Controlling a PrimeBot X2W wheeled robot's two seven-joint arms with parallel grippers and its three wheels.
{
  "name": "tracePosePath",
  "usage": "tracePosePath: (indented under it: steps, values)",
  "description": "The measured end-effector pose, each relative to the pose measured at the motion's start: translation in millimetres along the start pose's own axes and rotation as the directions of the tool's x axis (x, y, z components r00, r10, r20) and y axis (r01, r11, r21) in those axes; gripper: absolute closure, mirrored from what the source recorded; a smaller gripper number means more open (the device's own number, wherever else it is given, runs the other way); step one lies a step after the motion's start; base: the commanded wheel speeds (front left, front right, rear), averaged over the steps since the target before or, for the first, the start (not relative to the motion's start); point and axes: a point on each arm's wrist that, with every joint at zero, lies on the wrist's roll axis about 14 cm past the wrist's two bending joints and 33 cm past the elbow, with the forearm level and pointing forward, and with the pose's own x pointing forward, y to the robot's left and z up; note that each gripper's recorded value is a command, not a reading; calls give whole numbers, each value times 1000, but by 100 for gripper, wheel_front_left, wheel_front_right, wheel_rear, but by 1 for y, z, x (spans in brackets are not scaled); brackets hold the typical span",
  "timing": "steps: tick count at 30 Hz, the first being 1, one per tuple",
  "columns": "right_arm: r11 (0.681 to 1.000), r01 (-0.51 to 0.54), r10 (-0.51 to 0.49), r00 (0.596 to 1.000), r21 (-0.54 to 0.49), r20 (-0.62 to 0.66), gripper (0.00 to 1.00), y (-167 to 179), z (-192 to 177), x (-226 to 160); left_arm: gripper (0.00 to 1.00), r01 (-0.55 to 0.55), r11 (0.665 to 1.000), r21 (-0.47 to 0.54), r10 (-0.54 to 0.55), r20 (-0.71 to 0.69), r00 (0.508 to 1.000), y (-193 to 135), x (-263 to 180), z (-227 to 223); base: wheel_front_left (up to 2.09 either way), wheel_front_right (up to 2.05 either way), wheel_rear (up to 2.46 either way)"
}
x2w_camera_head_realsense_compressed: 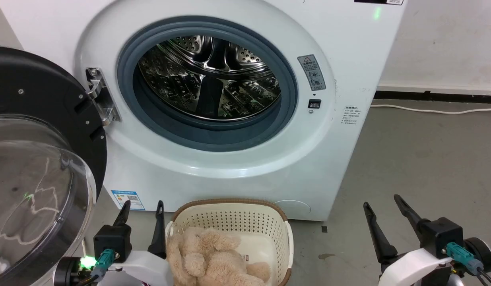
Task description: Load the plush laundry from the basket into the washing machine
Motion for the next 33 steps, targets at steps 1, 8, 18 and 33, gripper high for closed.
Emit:
tracePosePath:
  steps: [1,8,18,33]
  values:
    - [1000,0,0,1000,3,0,0,0,0,0,0,3,1000,-5,-3,1,1000,-1,0,0,0,0,0]
    - [1000,1,-1,1000,26,5,0,0,-1,-1,0,16,999,-31,-16,7,1000,-6,0,-1,0,0,0]
    - [998,5,-5,1000,56,6,0,-1,-6,0,0,47,997,-57,-49,-31,998,-17,6,-15,0,0,0]
    - [994,27,-25,1000,107,-19,0,-8,-21,6,0,105,989,-106,-122,-164,979,-40,34,-58,0,0,0]
